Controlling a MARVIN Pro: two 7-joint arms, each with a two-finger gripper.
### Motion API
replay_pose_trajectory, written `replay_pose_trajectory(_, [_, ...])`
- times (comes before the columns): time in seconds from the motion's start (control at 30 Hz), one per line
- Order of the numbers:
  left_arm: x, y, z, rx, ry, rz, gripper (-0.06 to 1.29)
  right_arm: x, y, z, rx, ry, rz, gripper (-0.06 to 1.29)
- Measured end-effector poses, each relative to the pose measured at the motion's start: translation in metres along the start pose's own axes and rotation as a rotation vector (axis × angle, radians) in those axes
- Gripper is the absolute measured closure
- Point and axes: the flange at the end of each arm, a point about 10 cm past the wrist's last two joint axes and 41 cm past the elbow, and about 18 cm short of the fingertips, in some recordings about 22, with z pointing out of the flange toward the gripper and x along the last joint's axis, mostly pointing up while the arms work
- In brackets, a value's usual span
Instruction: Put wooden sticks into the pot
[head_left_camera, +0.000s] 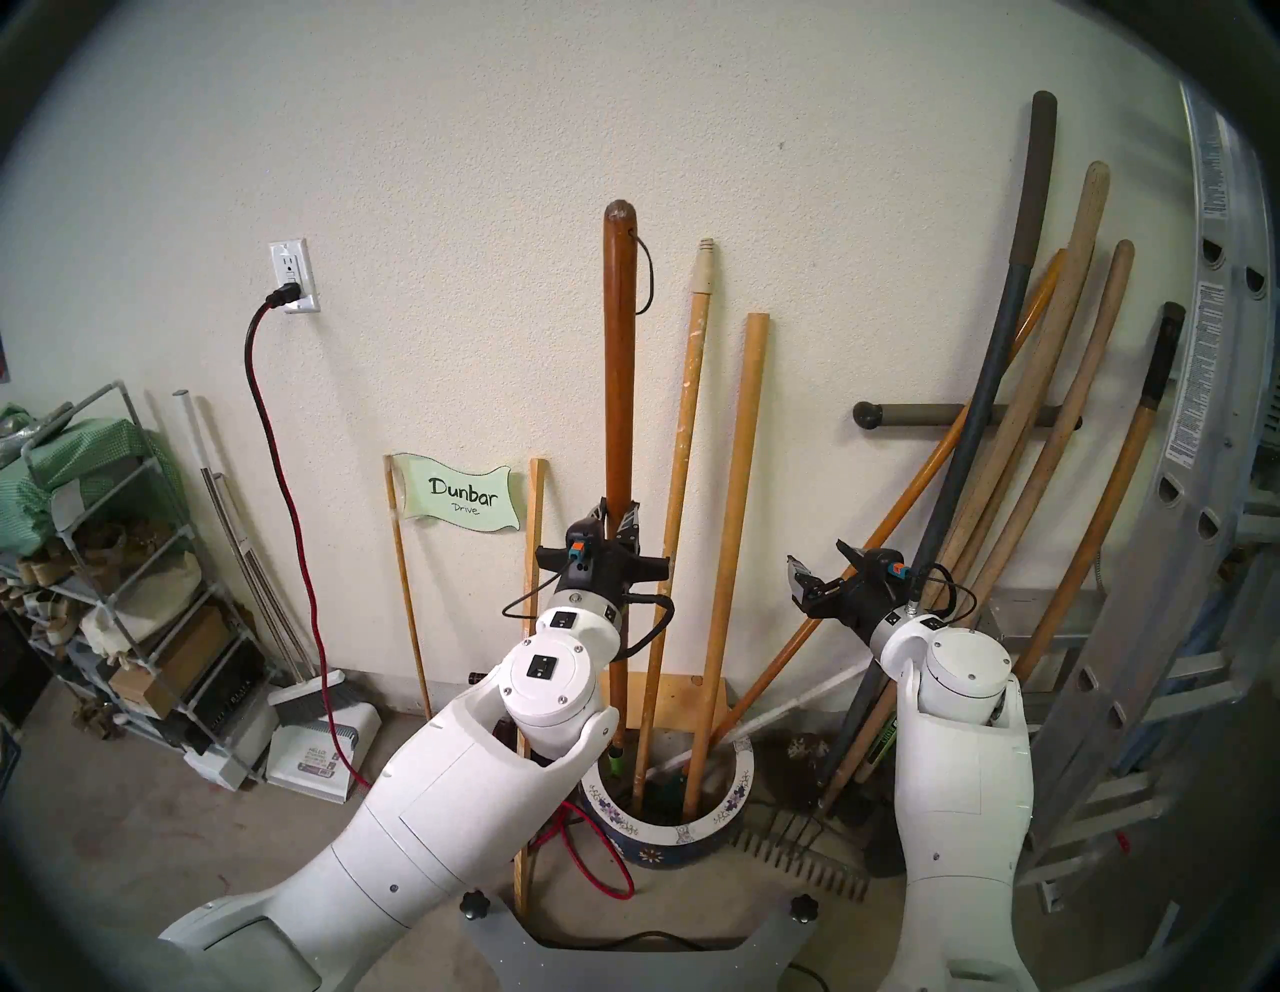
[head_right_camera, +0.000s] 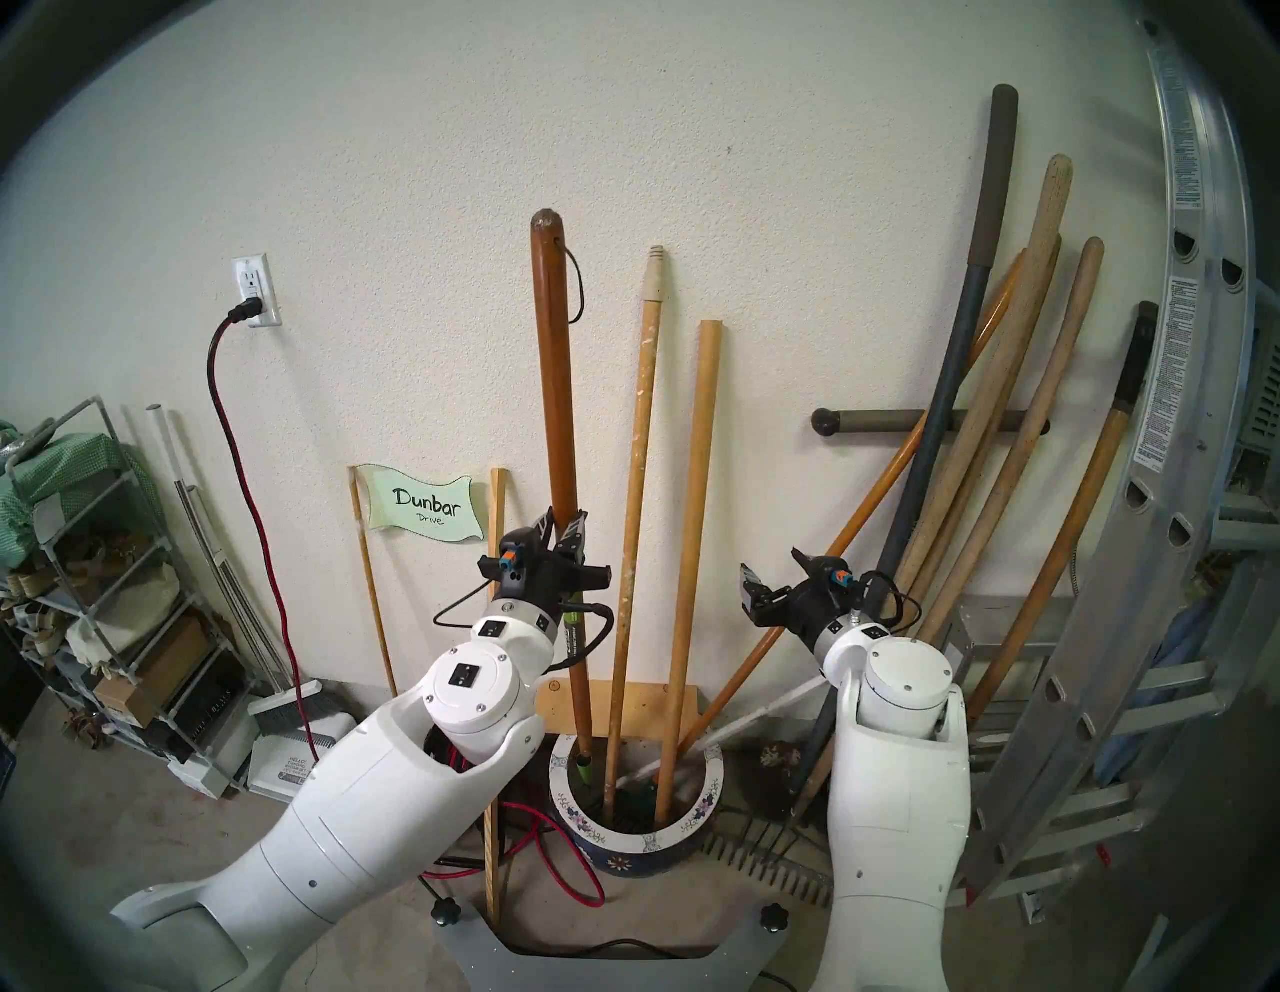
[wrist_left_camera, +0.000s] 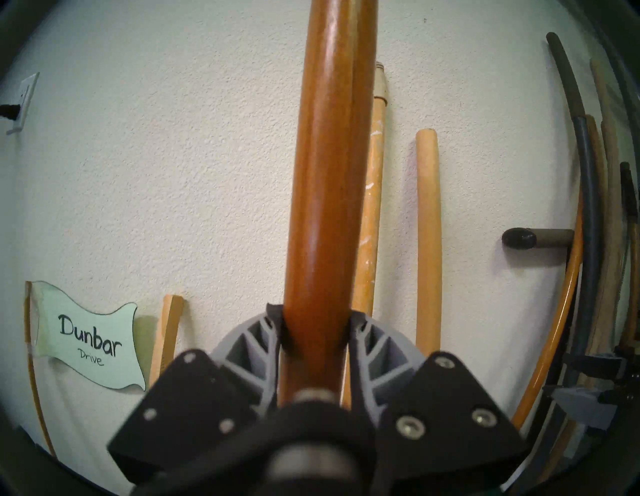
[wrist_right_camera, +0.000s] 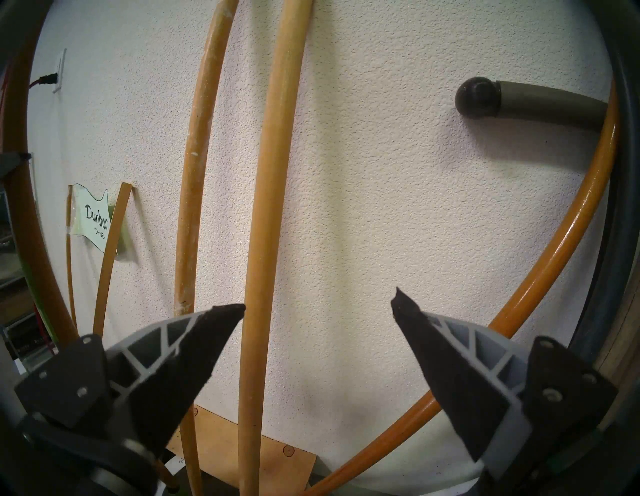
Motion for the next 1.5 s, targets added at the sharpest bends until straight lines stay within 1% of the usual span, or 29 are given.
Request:
replay_pose_trajectory(0.13, [-0.019, -0.002, -0.001, -0.012, -0.038, 0.027, 0.91, 0.0, 0.0, 0.0, 0.0, 0.0, 0.0, 0.01])
replay_pose_trajectory(0.27, [-0.031, -0.002, 0.001, -0.029, -0.067, 0.05, 0.91, 0.0, 0.0, 0.0, 0.0, 0.0, 0.0, 0.01])
replay_pose_trajectory(0.6, [-0.046, -0.011, 0.01, -0.029, -0.107, 0.067, 0.91, 0.0, 0.0, 0.0, 0.0, 0.0, 0.0, 0.01])
replay_pose_trajectory(0.73, [-0.054, -0.017, 0.014, -0.03, -0.134, 0.06, 0.91, 0.0, 0.0, 0.0, 0.0, 0.0, 0.0, 0.01])
replay_pose_trajectory(0.9, [-0.068, -0.024, 0.02, -0.037, -0.178, 0.058, 0.91, 0.0, 0.0, 0.0, 0.0, 0.0, 0.0, 0.01])
replay_pose_trajectory(1.1, [-0.08, -0.029, 0.025, -0.04, -0.21, 0.054, 0.91, 0.0, 0.0, 0.0, 0.0, 0.0, 0.0, 0.01])
replay_pose_trajectory(1.5, [-0.098, -0.041, 0.046, -0.059, -0.295, 0.107, 0.91, 0.0, 0.0, 0.0, 0.0, 0.0, 0.0, 0.01])
